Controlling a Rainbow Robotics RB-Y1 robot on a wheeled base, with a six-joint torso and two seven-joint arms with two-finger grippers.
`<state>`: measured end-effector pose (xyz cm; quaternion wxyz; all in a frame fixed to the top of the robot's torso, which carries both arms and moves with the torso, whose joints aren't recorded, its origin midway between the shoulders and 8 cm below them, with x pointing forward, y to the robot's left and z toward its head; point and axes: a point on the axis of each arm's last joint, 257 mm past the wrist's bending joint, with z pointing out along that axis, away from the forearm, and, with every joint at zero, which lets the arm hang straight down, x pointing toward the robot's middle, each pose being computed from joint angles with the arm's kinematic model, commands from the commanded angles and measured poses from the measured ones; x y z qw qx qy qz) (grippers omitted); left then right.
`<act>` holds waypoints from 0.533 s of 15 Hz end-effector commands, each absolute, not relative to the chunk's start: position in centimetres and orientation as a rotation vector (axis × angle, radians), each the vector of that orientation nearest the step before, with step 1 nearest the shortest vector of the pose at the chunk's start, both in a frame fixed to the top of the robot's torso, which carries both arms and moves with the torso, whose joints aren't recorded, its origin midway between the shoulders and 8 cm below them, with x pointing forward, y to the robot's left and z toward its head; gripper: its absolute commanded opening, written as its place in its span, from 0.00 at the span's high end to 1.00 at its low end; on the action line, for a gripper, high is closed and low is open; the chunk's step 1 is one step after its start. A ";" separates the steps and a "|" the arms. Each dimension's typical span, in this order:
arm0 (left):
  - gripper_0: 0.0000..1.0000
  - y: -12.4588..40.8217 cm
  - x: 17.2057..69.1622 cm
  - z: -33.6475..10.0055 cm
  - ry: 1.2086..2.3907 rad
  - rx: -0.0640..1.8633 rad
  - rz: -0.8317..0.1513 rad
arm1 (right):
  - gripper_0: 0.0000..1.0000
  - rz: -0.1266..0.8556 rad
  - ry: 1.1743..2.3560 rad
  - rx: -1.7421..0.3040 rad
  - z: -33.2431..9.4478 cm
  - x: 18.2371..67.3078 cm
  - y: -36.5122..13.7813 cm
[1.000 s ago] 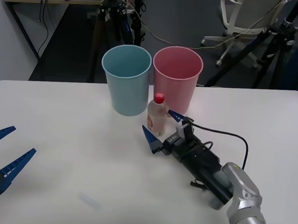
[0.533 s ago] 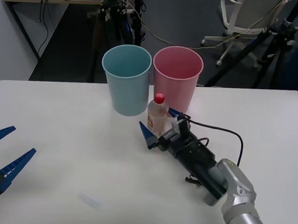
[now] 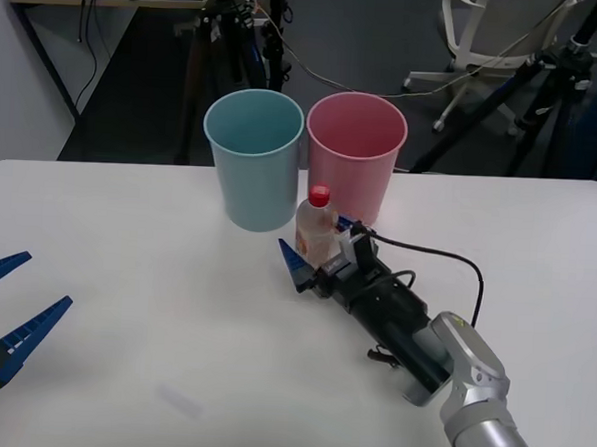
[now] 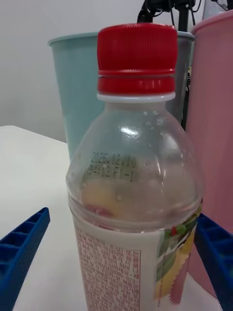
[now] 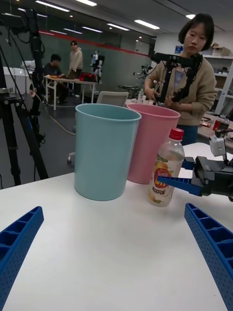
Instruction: Grasp the object on the table and drop it into the matching bin: aluminum can to the light blue bin, PET bottle to the pink bin.
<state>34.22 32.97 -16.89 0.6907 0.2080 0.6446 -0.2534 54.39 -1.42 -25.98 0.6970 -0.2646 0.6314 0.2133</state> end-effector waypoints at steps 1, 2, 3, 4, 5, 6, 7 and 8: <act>0.00 33.0 34.2 -16.9 1.441 0.465 -0.567 | 1.00 0.474 1.409 -0.591 -26.1 54.4 -1.5; 0.00 33.0 34.2 -16.9 1.441 0.465 -0.567 | 1.00 0.470 1.409 -0.594 -26.1 54.4 -1.6; 0.00 33.0 34.2 -16.9 1.441 0.465 -0.567 | 1.00 0.470 1.409 -0.594 -26.1 54.4 -1.6; 0.00 33.0 34.2 -16.9 1.441 0.465 -0.567 | 1.00 0.468 1.410 -0.593 -26.1 54.4 -1.7; 0.00 33.0 34.2 -16.9 1.441 0.465 -0.567 | 1.00 0.465 1.411 -0.595 -26.2 54.4 -1.8; 0.00 33.0 34.2 -16.9 1.441 0.465 -0.567 | 1.00 0.467 1.411 -0.598 -26.3 54.3 -1.8; 0.00 33.0 34.2 -16.9 1.441 0.465 -0.567 | 1.00 0.466 1.409 -0.601 -26.3 54.3 -1.7; 0.00 33.0 34.2 -16.9 1.441 0.465 -0.567 | 1.00 0.466 1.409 -0.601 -26.3 54.3 -1.7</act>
